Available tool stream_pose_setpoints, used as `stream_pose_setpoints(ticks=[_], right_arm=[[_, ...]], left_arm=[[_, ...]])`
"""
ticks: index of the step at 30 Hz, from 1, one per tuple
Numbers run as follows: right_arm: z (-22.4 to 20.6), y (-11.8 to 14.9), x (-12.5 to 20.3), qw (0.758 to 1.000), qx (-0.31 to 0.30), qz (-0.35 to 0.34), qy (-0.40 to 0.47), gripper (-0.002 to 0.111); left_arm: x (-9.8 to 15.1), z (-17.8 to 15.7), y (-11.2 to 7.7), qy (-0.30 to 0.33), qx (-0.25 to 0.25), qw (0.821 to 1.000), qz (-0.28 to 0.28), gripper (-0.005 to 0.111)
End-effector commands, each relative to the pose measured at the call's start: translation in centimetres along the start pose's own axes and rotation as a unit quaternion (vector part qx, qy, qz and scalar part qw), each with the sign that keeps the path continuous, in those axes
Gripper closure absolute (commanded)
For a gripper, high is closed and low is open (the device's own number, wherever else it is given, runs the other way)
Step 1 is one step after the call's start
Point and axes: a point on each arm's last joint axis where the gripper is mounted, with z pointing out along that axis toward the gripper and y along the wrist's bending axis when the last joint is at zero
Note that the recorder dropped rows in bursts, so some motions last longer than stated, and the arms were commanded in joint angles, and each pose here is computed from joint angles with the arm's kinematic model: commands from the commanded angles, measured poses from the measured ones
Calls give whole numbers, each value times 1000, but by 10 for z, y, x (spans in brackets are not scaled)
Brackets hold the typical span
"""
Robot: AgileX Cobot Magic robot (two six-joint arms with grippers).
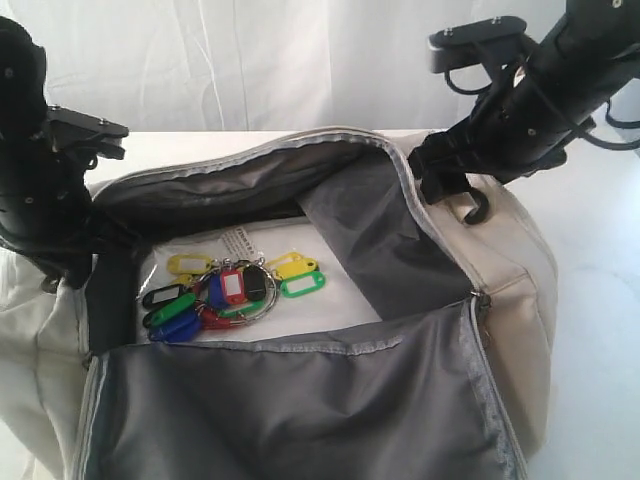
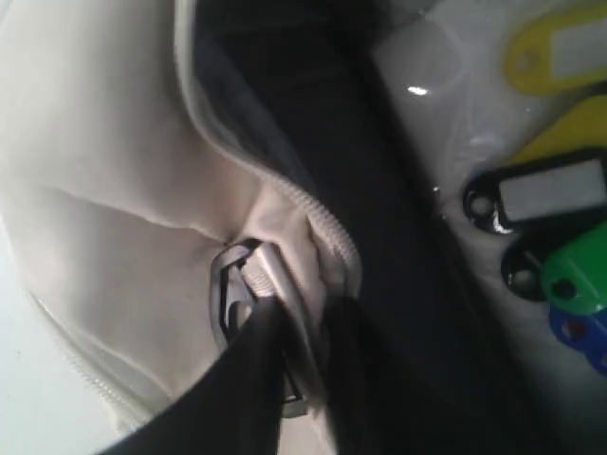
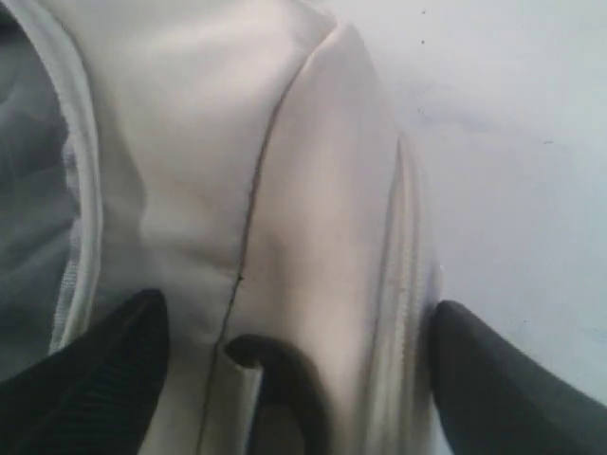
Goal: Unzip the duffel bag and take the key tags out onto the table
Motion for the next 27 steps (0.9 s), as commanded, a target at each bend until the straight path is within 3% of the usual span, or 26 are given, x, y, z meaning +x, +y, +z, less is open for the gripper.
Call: stream_pose_setpoints(ticks=[1,2,3,8,13,17,22,24,27], right_arm=[[8,-1,-1,1000,4,1,7,78],[7,-2,-2,1000,5,2,1,97],[5,-3,-4,1000,6,3,-8,107],[-15,-21,-19,999,18,26,-41,108],[-32,-33,-29,998,25,40,-49,108],[-37,-36,-32,997,28,42,-57,108],[-28,-36,-31,998,25,44,-36,107],[-31,-36,-32,998,25,44,-40,93],[-66,-32,-45,995,15,47,-91,48]], left_arm=[[-9,6,1,-32,-6,999,22,106],[-12,3,3,-39,-14,999,32,106],[-16,1,5,-45,-23,998,45,106],[-41,-20,15,-87,-73,991,65,106],[-71,-39,17,-126,-87,984,93,107],[-85,-37,17,-118,-89,985,93,107],[-83,-29,16,-86,-89,988,92,106],[-81,-34,17,-88,-89,989,79,93],[-72,-63,22,-126,-89,986,69,54]])
